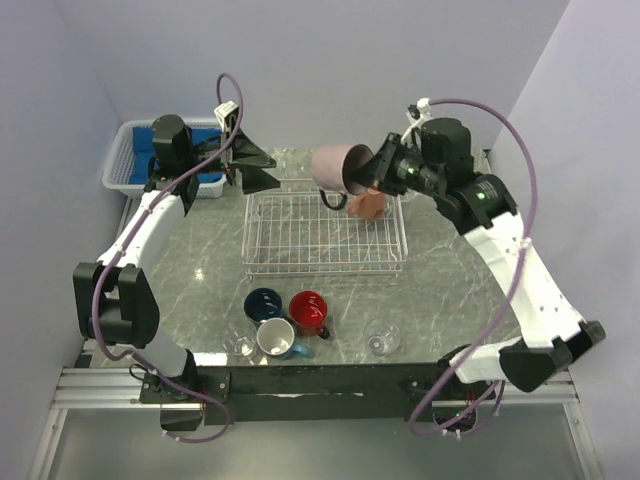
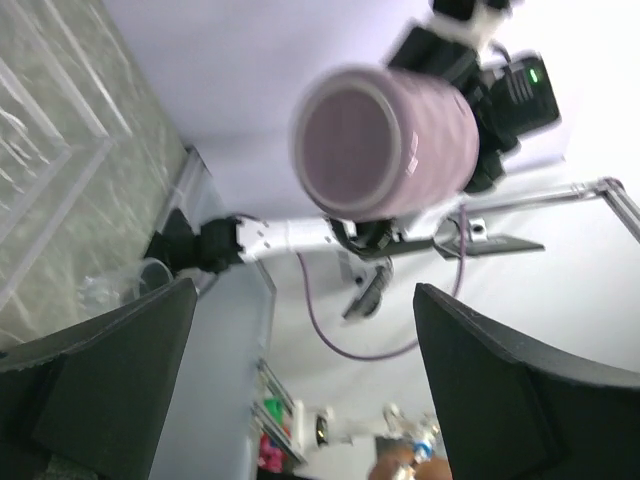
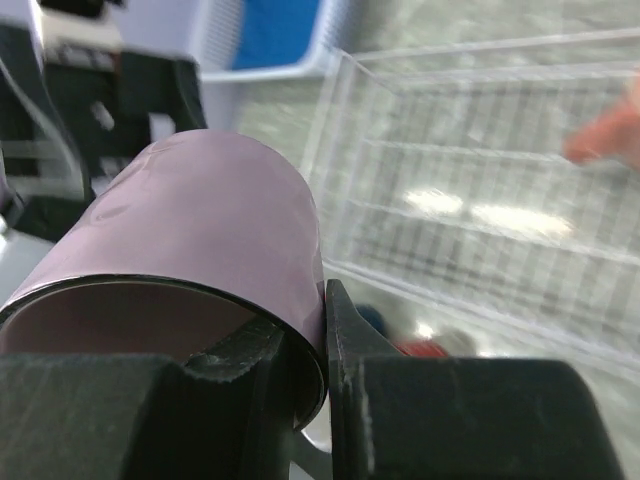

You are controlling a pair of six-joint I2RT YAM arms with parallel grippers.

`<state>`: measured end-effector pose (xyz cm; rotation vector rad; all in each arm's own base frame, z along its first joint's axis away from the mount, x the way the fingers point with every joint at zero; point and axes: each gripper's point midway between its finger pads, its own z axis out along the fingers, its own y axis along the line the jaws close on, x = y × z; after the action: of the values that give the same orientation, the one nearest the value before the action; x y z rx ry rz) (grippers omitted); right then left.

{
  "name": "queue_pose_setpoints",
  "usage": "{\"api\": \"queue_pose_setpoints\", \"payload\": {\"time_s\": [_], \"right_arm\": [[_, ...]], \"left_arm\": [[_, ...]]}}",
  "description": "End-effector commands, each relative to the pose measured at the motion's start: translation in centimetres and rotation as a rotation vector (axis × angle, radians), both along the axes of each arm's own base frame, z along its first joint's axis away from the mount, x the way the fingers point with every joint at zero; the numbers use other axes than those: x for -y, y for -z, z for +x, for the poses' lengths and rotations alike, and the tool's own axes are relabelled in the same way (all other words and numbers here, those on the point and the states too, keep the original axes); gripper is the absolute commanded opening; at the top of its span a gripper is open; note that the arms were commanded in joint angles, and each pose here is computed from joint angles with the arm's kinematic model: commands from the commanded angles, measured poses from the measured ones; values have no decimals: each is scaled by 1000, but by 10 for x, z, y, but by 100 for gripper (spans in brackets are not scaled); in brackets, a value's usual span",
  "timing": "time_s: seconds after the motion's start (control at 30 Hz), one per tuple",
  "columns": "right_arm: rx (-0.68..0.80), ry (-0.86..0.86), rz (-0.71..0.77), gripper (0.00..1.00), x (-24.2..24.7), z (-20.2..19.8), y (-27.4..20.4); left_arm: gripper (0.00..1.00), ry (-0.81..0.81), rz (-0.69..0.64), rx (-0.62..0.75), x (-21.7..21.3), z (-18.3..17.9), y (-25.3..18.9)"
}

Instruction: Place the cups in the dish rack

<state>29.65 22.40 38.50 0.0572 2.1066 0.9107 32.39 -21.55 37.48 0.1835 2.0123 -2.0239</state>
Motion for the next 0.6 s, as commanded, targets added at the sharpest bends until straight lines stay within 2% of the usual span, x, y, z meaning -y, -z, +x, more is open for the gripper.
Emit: {"api": "queue_pose_setpoints", "payload": {"time_s": [0.0,0.07,0.1,0.13,0.27,0.4,0.57], "right_arm": [[204,-99,305,0,-38,30,-76],[216,-109,348,0,-48,44,-77],[203,-114,355,0,-54,52,-69],[227,-121,380,0,-58,57,-74],[199,-139,467,0,-70,67,-68],[170,-158,512,0,-82,73,-59],[151,-184,550,0,-94,71,-59]], "left_arm": [[96,131,-1,169,12,-42,-51],[96,123,-18,167,16,-45,-60],[96,130,-38,225,20,-49,-66],[96,134,-44,162,22,-49,-64],[96,114,-35,121,27,-44,-54],[96,87,-30,163,28,-38,-57],[96,33,1,132,31,-25,-45]]}}
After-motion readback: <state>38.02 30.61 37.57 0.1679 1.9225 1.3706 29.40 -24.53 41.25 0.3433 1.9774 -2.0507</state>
